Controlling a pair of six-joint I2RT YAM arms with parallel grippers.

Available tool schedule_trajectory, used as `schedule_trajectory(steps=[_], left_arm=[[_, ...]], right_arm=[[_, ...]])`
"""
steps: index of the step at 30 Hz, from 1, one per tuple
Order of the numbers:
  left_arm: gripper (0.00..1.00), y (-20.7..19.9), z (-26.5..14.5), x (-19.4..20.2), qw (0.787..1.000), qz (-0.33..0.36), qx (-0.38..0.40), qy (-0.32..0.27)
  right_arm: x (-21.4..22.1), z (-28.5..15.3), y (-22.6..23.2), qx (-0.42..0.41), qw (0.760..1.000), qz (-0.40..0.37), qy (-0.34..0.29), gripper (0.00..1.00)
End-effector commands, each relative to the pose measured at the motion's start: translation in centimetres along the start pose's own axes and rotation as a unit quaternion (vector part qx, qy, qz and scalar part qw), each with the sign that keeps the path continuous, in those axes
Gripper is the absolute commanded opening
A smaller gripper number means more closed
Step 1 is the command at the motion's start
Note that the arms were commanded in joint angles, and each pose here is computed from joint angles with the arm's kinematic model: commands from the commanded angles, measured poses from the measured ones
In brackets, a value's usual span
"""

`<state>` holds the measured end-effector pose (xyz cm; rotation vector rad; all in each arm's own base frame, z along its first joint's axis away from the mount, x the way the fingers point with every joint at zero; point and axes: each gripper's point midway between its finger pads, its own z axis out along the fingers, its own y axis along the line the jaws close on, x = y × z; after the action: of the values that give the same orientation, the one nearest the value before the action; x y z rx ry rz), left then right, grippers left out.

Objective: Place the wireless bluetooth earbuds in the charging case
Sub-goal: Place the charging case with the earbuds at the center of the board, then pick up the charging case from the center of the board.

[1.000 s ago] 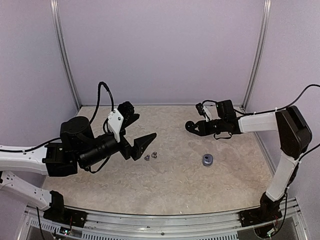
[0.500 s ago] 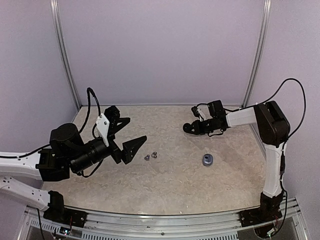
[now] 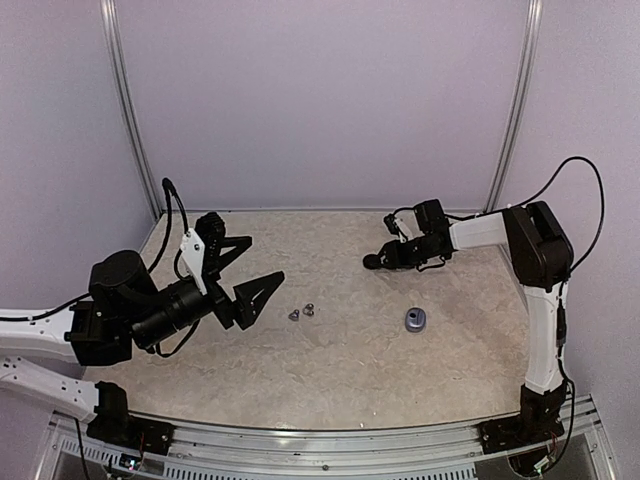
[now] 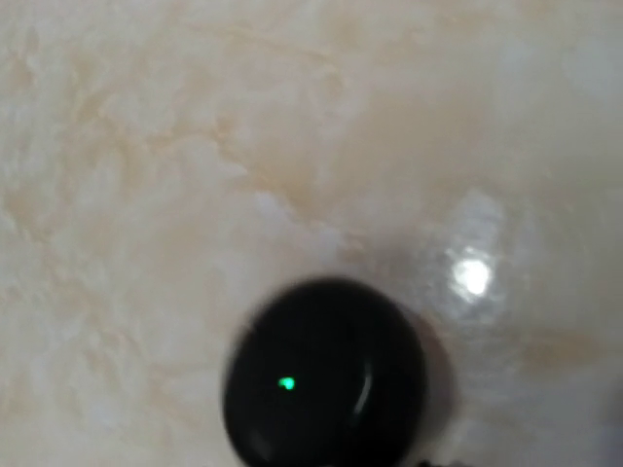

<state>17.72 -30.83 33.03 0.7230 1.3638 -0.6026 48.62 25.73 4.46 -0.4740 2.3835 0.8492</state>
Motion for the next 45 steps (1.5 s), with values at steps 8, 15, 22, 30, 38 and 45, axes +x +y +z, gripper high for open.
schedule_trajectory(steps=[8,15,22,30,38,45], left_arm=[[0.86,0.7,-0.1,-0.7,1.000,-0.002,-0.013,0.001],[0.86,0.4,0.5,-0.7,1.000,0.002,-0.007,0.008],[0.86,-0.3,1.2,-0.1,1.000,0.002,0.005,0.023],[0.86,-0.3,1.2,-0.3,1.000,-0.006,0.005,0.020],[0.86,-0.6,1.5,-0.3,1.000,-0.002,0.008,0.022],[0.86,-0.5,1.5,-0.2,1.000,0.000,0.007,0.023]], right_arm=[[0.4,-5.4,0.6,0.034,0.999,-0.032,-0.006,0.67],[3.7,-11.0,3.7,0.030,0.998,-0.047,-0.016,0.83],[7.4,-13.5,5.2,0.046,0.998,-0.034,0.010,0.89],[12.8,-14.0,6.1,0.062,0.997,0.016,0.035,0.90],[15.4,-11.9,5.7,0.063,0.996,0.020,0.066,0.85],[15.4,-9.5,6.5,0.044,0.995,-0.007,0.087,0.76]])
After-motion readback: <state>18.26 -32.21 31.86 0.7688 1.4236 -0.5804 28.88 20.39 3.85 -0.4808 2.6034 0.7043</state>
